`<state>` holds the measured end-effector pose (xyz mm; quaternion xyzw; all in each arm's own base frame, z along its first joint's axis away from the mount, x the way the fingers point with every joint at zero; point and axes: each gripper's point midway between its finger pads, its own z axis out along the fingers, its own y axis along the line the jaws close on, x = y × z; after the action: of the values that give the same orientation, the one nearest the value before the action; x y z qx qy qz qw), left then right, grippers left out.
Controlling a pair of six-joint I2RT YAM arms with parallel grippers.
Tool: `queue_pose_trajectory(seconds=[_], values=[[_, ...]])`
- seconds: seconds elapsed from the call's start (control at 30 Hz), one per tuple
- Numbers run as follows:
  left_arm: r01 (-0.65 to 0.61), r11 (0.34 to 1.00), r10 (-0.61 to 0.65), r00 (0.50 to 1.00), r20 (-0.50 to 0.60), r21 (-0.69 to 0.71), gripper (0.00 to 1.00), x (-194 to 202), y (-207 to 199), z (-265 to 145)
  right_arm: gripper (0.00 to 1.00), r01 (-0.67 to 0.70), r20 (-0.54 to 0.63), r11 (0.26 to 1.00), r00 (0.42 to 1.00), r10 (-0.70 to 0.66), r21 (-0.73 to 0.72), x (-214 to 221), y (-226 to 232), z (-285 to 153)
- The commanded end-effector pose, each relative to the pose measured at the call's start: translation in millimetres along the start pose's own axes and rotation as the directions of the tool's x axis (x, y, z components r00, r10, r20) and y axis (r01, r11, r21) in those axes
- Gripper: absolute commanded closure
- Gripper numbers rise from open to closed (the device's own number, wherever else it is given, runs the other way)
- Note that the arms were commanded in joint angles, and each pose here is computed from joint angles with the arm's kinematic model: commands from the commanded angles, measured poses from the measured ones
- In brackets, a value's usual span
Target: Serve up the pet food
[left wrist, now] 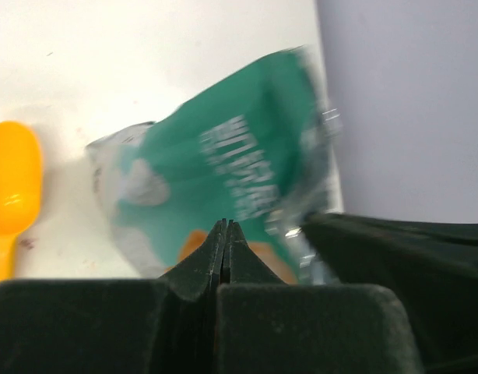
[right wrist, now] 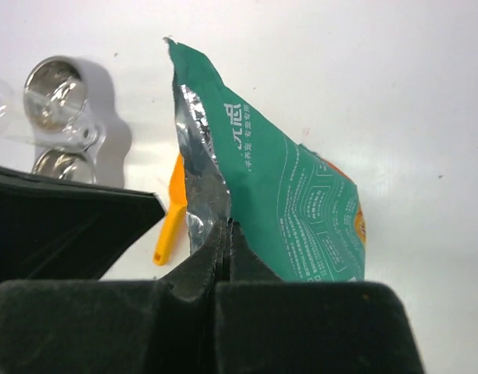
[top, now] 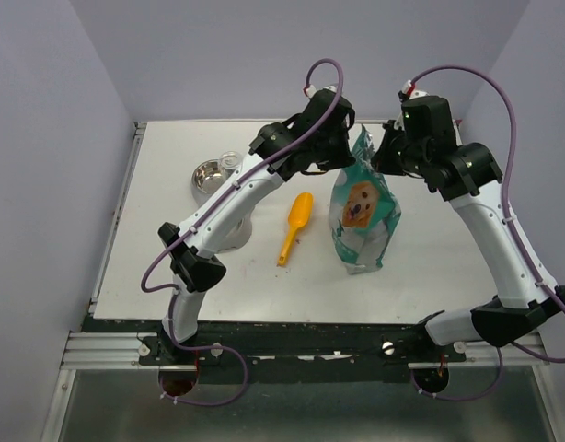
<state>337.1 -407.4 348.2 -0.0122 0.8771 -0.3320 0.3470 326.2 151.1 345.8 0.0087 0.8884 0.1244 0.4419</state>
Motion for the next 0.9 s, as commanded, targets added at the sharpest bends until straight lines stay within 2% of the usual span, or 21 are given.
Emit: queue_pose_trajectory(seconds=[0.0,0.13,0.23,0.27,0.37,0.4,0.47,0.6,0.67,0.77,0.87], values=[[-0.065,0.983,0.062,0.998,-0.020,-0.170,1.00,2.6,46.3,-5.8,1.00,0.038,0.058,0.981,0.997,-0.050,0.192,-15.1,-42.3,-16.2],[-0.047,0.992,0.045,0.999,-0.019,-0.120,1.00,-0.7,35.3,-9.7,1.00,0.043,0.077,0.988,0.996,-0.055,0.149,-21.1,-34.1,-18.2],[0.001,1.000,0.000,1.000,-0.026,0.029,1.00,-5.6,14.3,-12.0,1.00,0.016,0.078,1.000,0.997,-0.017,0.016,-20.0,-9.9,-20.1],[0.026,0.992,-0.023,0.999,-0.028,0.125,1.00,-9.1,-2.4,-20.8,1.00,0.005,0.068,1.000,0.998,-0.005,0.002,-18.6,-7.3,-19.7],[0.095,0.972,-0.094,0.995,-0.016,0.217,0.68,-21.8,-15.8,-26.7,1.00,-0.008,0.074,1.000,0.997,0.010,-0.025,-17.1,-3.7,-22.4],[0.104,0.968,-0.103,0.995,-0.017,0.229,0.61,-25.8,-20.1,-29.5,1.00,-0.010,0.074,1.000,0.997,0.012,-0.028,-16.9,-3.1,-22.7],[0.120,0.963,-0.117,0.993,-0.030,0.242,0.52,-27.8,-25.5,-28.7,1.00,-0.015,0.061,0.999,0.998,0.017,-0.032,-13.8,-2.2,-20.3],[0.151,0.953,-0.145,0.989,-0.042,0.261,0.43,-24.8,-32.4,-29.2,1.00,-0.024,0.058,0.998,0.998,0.027,-0.059,-11.9,2.5,-19.8],[0.148,0.947,-0.145,0.989,-0.034,0.286,0.26,-24.9,-38.6,-31.8,1.00,-0.024,0.058,0.998,0.998,0.028,-0.063,-12.1,3.1,-20.2],[0.165,0.942,-0.154,0.986,-0.061,0.293,0.25,-19.1,-43.3,-26.0,1.00,-0.025,0.057,0.997,0.998,0.030,-0.071,-12.6,4.9,-20.1],[0.177,0.943,-0.157,0.983,-0.091,0.284,0.41,-11.1,-42.6,-17.1,1.00,-0.027,0.058,0.996,0.998,0.032,-0.080,-13.8,6.8,-21.0]])
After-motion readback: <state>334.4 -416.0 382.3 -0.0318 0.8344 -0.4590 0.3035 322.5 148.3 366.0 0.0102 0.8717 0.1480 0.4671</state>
